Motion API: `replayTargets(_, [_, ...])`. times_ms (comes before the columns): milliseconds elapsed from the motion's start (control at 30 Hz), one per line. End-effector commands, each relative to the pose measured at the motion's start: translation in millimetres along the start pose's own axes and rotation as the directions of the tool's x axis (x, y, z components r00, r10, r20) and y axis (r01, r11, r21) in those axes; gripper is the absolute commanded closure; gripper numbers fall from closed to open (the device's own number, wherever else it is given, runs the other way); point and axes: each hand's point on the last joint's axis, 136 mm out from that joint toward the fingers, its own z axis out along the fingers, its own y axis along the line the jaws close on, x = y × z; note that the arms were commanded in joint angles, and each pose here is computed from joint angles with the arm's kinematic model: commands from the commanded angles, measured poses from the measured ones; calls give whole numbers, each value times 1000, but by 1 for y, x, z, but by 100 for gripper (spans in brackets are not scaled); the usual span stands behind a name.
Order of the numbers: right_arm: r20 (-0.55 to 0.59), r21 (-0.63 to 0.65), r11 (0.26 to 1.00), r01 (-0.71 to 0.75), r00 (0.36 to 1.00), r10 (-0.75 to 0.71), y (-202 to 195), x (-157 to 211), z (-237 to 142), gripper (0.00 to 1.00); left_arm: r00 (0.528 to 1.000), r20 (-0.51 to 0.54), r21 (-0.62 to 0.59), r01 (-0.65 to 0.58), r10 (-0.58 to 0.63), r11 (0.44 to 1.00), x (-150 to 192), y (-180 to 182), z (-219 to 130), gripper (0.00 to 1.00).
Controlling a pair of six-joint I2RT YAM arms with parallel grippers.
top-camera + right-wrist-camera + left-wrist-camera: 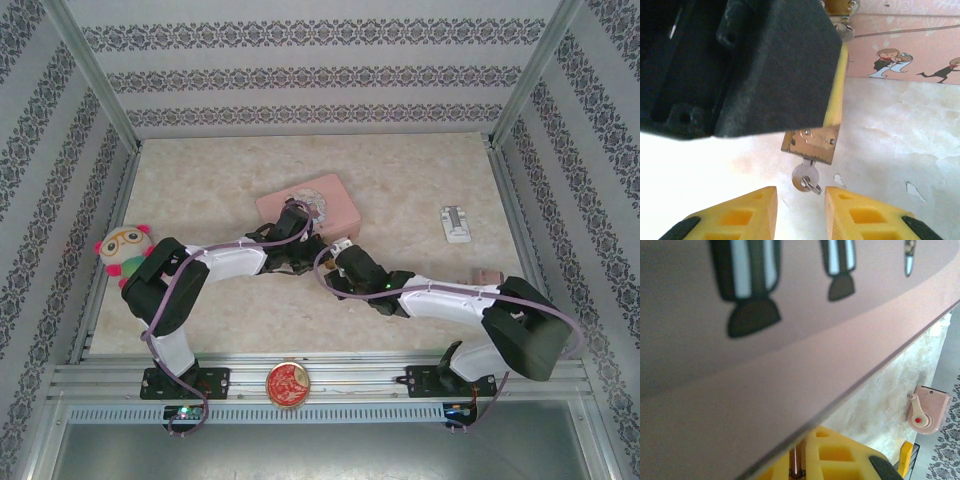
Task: Unlock a padlock with a key
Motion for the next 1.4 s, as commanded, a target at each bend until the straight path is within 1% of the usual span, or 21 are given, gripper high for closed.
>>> replayTargets(0, [4, -9, 1000, 29, 1000, -29, 1, 1, -4, 69, 995, -65, -39, 68, -71, 997, 11, 17, 5, 100])
replayTargets(333, [-31, 65, 994, 92, 995, -90, -1, -2, 6, 69, 994, -71, -33, 78, -80, 996, 10, 15, 6, 100])
replayTargets(667, [-30, 91, 990, 107, 994, -104, 0, -10, 18, 69, 994, -74, -33, 81, -83, 996, 10, 16, 6, 100])
replayTargets(867, [-47, 102, 988, 116, 993, -112, -1, -7, 27, 70, 994, -75, -34, 79, -81, 996, 10, 16, 5, 100])
replayTargets(1167, [-56, 112, 987, 112, 993, -107, -3, -5, 30, 69, 994, -78, -30, 79, -81, 996, 11, 16, 6, 100])
replayTargets(1200, [-58, 111, 988, 110, 993, -104, -3, -4, 31, 69, 994, -78, -29, 79, -81, 996, 11, 16, 6, 100])
replayTargets(1233, [-60, 108, 989, 105, 993, -99, -3, -4, 32, 72, 994, -79, -26, 76, -78, 997, 11, 15, 6, 100])
replayTargets(1333, [-62, 86, 993, 84, 995, -78, -2, -3, 34, 88, 994, -80, -26, 77, -79, 997, 12, 15, 6, 100])
replayTargets(1367, [-60, 77, 994, 75, 996, -71, -2, -3, 35, 90, 994, -80, -25, 76, -78, 997, 12, 15, 5, 100])
